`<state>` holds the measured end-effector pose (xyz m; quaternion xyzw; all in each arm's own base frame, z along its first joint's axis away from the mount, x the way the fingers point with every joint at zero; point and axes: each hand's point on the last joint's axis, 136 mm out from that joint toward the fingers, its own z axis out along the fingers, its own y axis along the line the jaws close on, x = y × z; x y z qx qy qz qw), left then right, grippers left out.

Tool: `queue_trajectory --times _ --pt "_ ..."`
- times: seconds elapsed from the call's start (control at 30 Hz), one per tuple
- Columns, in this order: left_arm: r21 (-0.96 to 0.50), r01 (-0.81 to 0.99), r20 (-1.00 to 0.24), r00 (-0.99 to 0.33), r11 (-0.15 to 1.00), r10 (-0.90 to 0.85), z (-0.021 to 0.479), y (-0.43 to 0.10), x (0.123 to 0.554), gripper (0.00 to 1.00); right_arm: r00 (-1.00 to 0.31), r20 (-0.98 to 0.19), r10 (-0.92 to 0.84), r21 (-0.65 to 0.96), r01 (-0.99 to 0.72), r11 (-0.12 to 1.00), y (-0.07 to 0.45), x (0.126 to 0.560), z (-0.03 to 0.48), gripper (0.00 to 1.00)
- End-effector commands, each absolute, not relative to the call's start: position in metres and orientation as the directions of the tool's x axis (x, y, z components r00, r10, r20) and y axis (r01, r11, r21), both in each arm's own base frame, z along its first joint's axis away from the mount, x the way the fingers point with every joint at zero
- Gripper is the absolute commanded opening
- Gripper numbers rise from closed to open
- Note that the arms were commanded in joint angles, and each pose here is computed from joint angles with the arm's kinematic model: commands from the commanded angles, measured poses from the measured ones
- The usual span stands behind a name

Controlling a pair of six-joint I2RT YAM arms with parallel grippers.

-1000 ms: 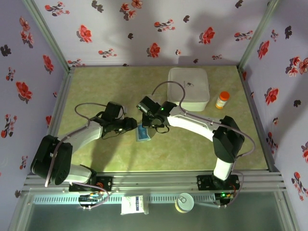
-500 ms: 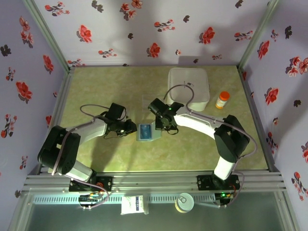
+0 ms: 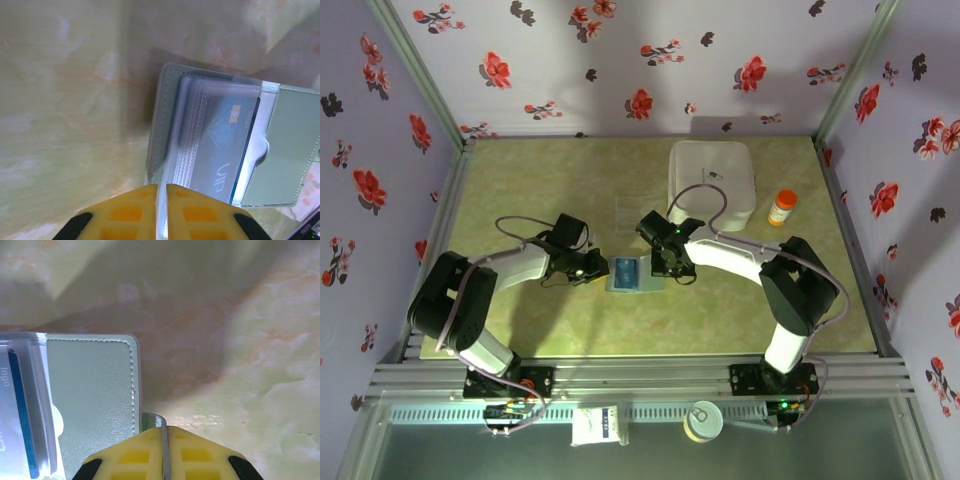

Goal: Take the credit cards out of the card holder

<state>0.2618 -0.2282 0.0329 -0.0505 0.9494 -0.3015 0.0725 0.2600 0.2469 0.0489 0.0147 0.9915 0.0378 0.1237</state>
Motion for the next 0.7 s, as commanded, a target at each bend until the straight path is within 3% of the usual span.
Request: queue_trajectory --times 0.0,0.67 --pt "-0.581 -0.049 -0.101 -0.986 0.813 -0.131 0.035 -0.232 0.262 0.11 -0.973 -0.232 0.012 0.087 -0.009 0.996 0.253 0.261 0.037 0.00" --pt "-0.495 -0.062 -0.132 -0.980 0.866 -0.146 0.042 -0.205 0.247 0.09 -0.972 -0.218 -0.091 0.107 -0.117 0.987 0.269 0.259 0.030 0.00"
